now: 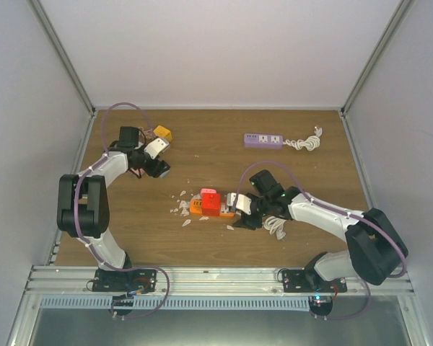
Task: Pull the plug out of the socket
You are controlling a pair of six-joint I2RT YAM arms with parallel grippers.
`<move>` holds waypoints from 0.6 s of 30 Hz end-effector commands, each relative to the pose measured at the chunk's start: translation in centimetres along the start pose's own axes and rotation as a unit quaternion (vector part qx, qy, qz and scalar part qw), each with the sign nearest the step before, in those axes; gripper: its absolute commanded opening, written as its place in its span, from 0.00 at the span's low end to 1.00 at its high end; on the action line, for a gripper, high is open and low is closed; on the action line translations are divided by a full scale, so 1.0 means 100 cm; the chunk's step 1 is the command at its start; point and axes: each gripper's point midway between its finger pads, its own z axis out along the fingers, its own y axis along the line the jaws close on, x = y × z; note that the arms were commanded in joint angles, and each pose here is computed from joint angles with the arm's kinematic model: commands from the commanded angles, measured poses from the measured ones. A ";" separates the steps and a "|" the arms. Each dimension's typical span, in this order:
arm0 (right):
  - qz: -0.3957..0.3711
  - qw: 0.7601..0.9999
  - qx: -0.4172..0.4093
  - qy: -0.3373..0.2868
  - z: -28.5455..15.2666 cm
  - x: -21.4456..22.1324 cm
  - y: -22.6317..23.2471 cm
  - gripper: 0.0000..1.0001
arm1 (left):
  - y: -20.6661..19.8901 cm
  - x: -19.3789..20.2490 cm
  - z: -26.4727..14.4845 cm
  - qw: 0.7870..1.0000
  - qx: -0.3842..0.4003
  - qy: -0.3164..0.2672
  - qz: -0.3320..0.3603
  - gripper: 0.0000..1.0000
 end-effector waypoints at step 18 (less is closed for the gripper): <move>-0.001 0.992 0.025 0.122 0.030 0.074 -0.011 0.27 | -0.119 0.022 0.053 0.984 0.162 0.048 0.063 0.51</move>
